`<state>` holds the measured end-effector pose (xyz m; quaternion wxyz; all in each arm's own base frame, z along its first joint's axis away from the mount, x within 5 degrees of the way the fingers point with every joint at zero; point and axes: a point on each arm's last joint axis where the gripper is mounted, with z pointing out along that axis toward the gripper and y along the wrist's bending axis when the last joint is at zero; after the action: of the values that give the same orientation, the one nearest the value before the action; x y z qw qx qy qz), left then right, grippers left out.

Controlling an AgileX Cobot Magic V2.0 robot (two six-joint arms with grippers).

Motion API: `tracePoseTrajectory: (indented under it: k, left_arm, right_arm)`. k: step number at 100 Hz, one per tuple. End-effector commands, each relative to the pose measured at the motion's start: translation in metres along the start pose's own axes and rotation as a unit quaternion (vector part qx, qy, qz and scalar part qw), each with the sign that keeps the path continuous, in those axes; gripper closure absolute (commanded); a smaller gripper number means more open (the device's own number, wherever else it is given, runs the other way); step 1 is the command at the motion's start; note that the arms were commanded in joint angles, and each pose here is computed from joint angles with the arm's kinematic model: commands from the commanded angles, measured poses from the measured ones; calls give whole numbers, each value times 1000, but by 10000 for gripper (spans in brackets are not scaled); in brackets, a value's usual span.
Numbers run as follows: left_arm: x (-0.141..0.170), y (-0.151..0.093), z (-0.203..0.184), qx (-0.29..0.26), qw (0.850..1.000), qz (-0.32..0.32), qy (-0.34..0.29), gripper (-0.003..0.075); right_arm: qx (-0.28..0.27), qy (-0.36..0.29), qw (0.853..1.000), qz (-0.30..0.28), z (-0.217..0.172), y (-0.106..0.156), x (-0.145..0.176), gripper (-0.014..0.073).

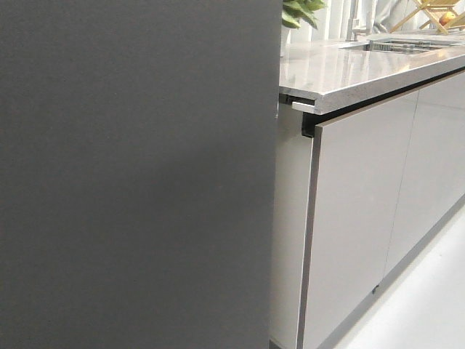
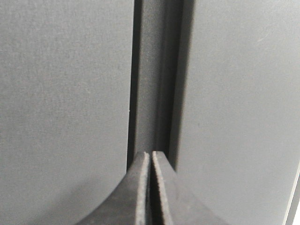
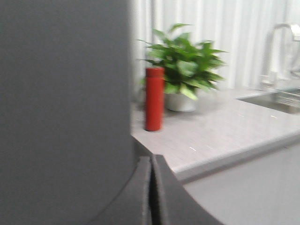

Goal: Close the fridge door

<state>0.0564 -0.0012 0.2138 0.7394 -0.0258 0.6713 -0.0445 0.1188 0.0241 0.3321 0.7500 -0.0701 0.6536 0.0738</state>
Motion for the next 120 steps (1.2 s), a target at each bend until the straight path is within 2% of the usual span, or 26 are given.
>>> tracePoseTrajectory:
  k: [1, 19, 47, 57, 80, 120]
  left_arm:
    - [4, 1, 2, 0, 1000, -2, -15, 741]
    - [4, 1, 2, 0, 1000, -2, -15, 741]
    - [4, 1, 2, 0, 1000, -2, -15, 741]
    - [4, 1, 2, 0, 1000, -2, -15, 741]
    - [4, 1, 2, 0, 1000, -2, -15, 741]
    - [4, 1, 2, 0, 1000, -2, -15, 741]
  right_arm:
    - [22, -46, 999, -14, -23, -4, 11, 671]
    - [61, -40, 997, -20, -57, -7, 63, 671]
    - [82, -55, 995, -26, -77, -7, 98, 671]
    - [84, -43, 995, -25, -78, -8, 101, 671]
    - [83, -79, 993, -30, -84, -6, 96, 671]
    - [83, -81, 993, -30, -84, -6, 96, 671]
